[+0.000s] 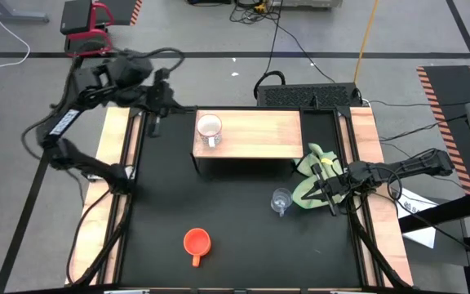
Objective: Stack small to large cups/mugs on shelf
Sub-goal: Put the orange cup on the shelf
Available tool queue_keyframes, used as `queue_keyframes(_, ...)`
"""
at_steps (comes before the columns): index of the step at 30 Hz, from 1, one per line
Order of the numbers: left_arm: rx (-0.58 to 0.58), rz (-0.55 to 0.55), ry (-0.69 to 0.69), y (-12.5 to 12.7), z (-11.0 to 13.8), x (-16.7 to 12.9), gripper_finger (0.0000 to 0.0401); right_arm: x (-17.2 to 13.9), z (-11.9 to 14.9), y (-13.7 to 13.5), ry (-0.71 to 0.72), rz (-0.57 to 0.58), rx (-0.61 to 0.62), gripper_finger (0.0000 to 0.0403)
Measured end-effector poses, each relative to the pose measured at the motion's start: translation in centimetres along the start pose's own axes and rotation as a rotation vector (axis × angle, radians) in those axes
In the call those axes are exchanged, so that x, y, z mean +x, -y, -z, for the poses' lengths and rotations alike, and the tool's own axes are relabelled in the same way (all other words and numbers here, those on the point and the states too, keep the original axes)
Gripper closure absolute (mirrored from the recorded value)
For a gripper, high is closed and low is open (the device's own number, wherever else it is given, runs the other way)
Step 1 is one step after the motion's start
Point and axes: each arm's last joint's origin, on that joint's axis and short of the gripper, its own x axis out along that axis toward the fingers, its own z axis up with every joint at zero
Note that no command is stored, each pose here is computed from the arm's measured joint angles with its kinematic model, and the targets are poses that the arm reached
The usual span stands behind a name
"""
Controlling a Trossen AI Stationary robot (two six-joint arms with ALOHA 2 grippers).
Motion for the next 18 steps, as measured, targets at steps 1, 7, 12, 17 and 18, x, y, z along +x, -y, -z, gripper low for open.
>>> queue_keyframes(1,-0.006,-0.012,0.017,0.3,0.4,-0.2,0.04,0.0,0.0,0.0,0.0,0.0,0.0,0.0403)
queue_keyframes(7,-0.047,-0.008,0.122,2.3,2.9,-0.7,0.0401,0.0,0.0,0.0,0.0,0.0,0.0,0.0403)
queue_keyframes(12,-0.052,0.071,0.199,3.9,4.4,0.8,0.0401,0.0,0.0,0.0,0.004,0.001,-0.013,0.0403)
queue_keyframes(17,-0.061,0.082,0.207,5.4,6.2,1.8,0.0401,0.0,0.0,0.0,0.003,0.001,-0.017,0.0403)
queue_keyframes(18,-0.057,0.075,0.216,5.6,6.6,1.9,0.0401,0.0,0.0,0.0,0.004,0.001,-0.016,0.0403)
